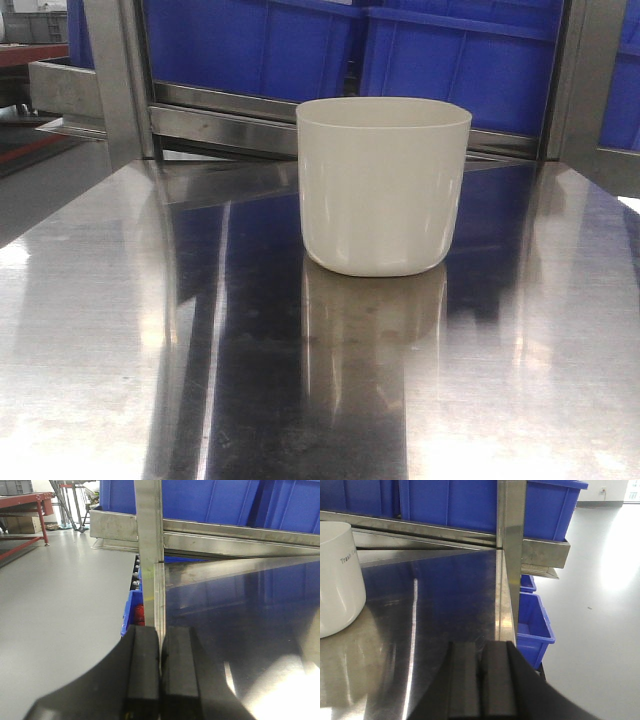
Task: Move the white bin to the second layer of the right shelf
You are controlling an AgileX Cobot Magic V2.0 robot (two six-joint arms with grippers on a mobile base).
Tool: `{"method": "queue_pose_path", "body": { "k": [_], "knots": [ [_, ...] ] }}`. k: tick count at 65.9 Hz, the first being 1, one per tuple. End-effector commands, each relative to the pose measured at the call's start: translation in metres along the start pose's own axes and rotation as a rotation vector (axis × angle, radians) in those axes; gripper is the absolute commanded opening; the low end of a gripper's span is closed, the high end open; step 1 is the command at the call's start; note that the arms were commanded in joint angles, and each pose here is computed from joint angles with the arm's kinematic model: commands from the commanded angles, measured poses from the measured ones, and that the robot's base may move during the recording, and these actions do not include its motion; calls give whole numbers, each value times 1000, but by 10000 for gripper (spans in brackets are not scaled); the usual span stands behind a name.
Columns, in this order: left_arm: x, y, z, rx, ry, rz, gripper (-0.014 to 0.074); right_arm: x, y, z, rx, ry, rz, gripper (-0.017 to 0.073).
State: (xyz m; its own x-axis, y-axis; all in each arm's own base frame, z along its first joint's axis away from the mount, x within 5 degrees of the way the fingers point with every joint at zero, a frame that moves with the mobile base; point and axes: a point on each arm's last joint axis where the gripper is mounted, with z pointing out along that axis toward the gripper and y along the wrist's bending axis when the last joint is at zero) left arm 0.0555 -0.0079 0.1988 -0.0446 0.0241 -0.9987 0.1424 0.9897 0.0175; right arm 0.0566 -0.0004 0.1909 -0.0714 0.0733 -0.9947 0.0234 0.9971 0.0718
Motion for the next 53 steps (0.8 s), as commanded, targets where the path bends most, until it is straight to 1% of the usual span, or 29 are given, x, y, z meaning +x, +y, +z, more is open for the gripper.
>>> {"method": "queue_pose_path", "body": {
  "k": [1,53],
  "knots": [
    [4,0,1,3,-65,-5,85,-14,0,-3,-1,-121,-7,48],
    [4,0,1,3,-65,-5,85,-16,0,-3,1,-146,-7,48]
  ]
}}
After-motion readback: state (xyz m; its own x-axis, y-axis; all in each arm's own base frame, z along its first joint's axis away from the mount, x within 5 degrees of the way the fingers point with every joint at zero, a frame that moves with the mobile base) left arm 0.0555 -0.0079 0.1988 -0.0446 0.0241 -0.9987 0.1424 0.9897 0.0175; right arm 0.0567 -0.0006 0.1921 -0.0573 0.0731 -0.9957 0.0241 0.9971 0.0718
